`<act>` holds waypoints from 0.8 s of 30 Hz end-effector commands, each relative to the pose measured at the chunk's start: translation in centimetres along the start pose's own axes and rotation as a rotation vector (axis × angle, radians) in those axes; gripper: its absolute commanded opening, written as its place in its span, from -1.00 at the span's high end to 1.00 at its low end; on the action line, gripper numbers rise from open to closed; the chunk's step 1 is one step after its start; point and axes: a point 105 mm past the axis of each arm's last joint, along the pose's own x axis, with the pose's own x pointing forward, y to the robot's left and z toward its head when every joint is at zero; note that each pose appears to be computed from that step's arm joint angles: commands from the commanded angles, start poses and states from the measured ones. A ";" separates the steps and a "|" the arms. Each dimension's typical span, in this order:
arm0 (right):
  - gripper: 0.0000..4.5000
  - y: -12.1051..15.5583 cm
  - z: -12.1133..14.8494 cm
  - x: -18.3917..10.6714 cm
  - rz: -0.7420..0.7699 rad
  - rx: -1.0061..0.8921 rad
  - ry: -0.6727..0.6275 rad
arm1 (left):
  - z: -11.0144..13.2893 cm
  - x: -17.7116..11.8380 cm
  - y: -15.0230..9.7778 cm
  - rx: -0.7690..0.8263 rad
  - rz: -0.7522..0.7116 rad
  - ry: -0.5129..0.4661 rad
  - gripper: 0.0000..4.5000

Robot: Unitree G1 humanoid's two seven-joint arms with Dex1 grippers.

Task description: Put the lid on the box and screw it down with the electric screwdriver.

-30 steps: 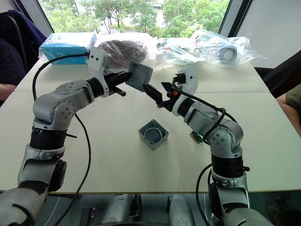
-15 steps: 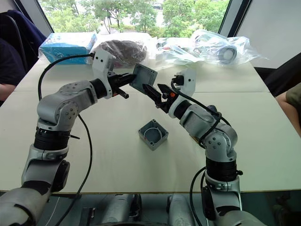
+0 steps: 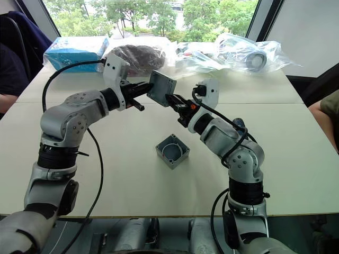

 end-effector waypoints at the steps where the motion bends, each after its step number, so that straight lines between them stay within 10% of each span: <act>1: 0.96 1.6 1.3 -0.3 0.068 -0.016 -0.065 | 2.5 -0.7 -1.4 0.038 -0.074 -0.074 0.62; 10: 0.96 1.4 1.9 -0.3 0.060 -0.032 -0.085 | 3.7 -2.4 -2.4 0.049 -0.221 -0.062 -0.96; 14: 0.96 -1.9 3.5 -2.5 -0.165 -0.309 -0.145 | 4.9 -4.0 -0.4 -0.069 -0.233 -0.055 -0.98; 24: 0.96 0.0 0.0 -7.2 -0.034 -1.246 0.068 | 4.8 -2.9 -0.1 -0.187 -0.263 -0.066 0.66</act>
